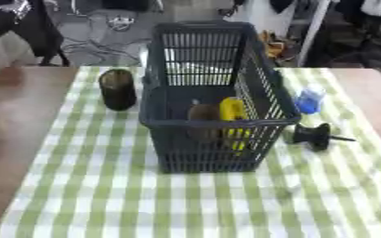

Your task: Pick up objects on the table and place them in the box.

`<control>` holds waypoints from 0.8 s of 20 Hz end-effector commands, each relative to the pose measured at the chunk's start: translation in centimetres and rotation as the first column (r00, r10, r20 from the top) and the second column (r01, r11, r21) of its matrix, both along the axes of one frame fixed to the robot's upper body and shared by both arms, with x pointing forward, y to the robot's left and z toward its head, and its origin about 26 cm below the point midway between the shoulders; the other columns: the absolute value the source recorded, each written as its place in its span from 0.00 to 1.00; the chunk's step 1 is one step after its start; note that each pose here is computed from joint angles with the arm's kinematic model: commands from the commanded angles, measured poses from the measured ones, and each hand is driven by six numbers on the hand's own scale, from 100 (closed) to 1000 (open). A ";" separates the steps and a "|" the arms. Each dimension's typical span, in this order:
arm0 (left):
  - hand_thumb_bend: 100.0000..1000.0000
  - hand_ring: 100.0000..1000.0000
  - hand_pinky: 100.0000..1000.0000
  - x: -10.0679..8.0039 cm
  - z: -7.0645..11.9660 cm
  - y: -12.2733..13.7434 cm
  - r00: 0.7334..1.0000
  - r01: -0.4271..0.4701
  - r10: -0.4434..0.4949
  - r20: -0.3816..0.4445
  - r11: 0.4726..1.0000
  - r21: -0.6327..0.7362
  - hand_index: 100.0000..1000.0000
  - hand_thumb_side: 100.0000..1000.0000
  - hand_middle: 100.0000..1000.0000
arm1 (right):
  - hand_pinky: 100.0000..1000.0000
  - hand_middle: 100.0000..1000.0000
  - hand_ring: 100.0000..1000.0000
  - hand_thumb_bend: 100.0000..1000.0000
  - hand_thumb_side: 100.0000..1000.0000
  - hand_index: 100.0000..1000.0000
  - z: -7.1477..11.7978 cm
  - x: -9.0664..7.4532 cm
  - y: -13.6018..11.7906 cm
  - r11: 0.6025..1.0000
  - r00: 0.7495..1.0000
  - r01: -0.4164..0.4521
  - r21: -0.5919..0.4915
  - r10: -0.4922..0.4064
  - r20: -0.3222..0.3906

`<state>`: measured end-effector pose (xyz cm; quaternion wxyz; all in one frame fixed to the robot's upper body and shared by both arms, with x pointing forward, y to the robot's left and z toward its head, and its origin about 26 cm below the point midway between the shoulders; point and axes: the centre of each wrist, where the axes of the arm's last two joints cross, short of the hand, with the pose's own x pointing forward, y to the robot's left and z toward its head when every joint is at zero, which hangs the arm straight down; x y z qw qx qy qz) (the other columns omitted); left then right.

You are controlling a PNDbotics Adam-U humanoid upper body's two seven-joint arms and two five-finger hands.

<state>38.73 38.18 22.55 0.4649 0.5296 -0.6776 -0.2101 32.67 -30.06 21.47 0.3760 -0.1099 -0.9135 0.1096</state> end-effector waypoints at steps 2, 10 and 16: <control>0.64 0.59 0.59 -0.3 1.4 0.1 0.999 0.016 -0.017 0.037 1.000 0.020 0.79 0.77 0.69 | 0.57 0.71 0.73 0.02 0.71 0.97 1.1 -0.1 -0.6 1.000 0.999 0.019 -0.024 -0.018 0.029; 0.64 0.59 0.59 -0.1 1.2 -0.2 0.999 0.035 -0.035 0.018 0.999 0.033 0.79 0.77 0.69 | 0.57 0.71 0.74 0.02 0.71 0.97 1.1 -0.1 -0.6 1.000 0.999 0.020 -0.024 -0.019 0.031; 0.65 0.59 0.59 -0.1 1.3 -0.3 0.999 0.043 -0.043 0.016 0.998 0.035 0.79 0.76 0.69 | 0.57 0.71 0.74 0.02 0.71 0.97 1.1 -0.1 -0.7 0.999 0.999 0.021 -0.026 -0.020 0.032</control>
